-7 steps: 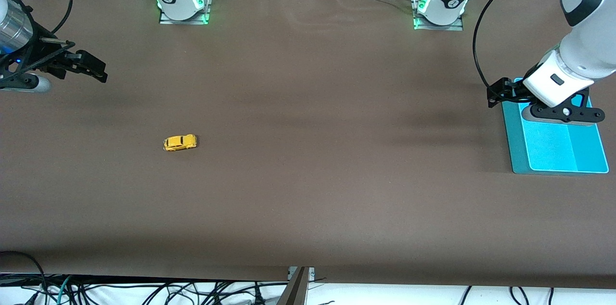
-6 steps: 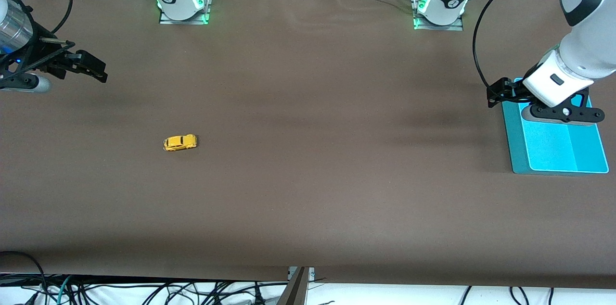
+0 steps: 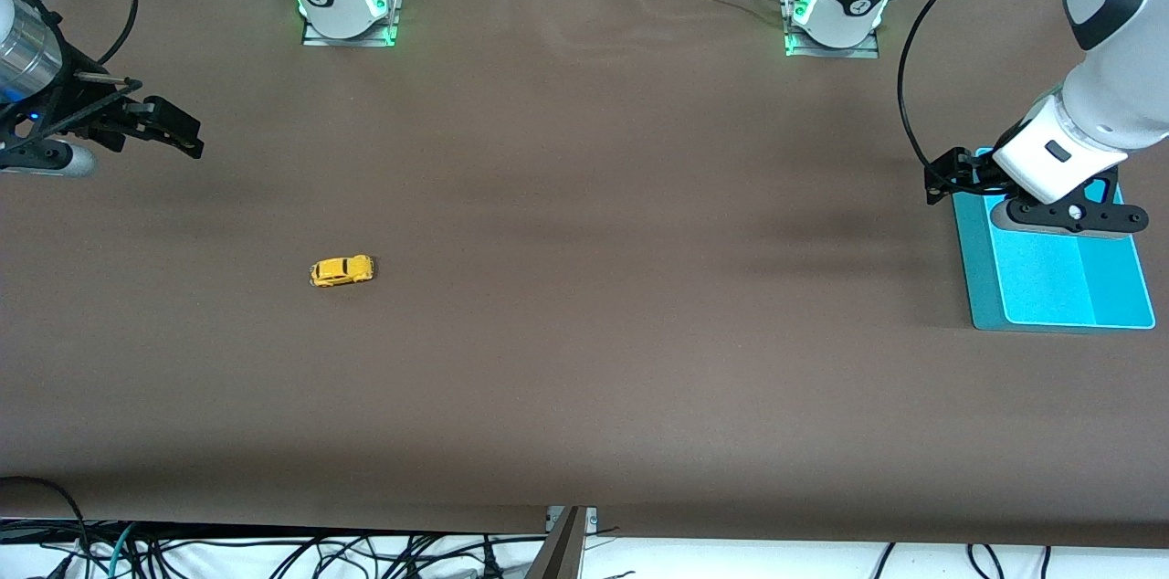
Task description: Wind and store yellow beetle car
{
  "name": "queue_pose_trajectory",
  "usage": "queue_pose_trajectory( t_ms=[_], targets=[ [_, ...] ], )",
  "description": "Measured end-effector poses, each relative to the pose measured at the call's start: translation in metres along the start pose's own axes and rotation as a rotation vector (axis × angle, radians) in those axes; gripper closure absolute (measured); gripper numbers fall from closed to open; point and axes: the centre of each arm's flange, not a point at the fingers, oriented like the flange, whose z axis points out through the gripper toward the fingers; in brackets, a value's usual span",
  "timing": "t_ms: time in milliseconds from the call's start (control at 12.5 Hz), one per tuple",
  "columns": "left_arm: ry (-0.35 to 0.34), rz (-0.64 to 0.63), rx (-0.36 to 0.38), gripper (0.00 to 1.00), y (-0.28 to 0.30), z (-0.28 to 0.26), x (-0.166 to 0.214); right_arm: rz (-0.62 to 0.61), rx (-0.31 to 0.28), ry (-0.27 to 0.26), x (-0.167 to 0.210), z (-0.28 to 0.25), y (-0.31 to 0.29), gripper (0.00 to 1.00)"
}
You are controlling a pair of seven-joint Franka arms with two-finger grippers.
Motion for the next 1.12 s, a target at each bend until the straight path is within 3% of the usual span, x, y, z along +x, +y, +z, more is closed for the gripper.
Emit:
queue_pose_trajectory(
  t_ms=[962,1122],
  targets=[
    [0.041,-0.063,-0.005,0.0,-0.039,-0.004,0.019,-0.037,0.0,0.004,0.0,0.0,0.0,0.0],
    [0.021,-0.078,-0.005,0.0,-0.047,-0.005,0.016,-0.037,0.001,0.005,0.001,0.0,0.0,0.0]
  ],
)
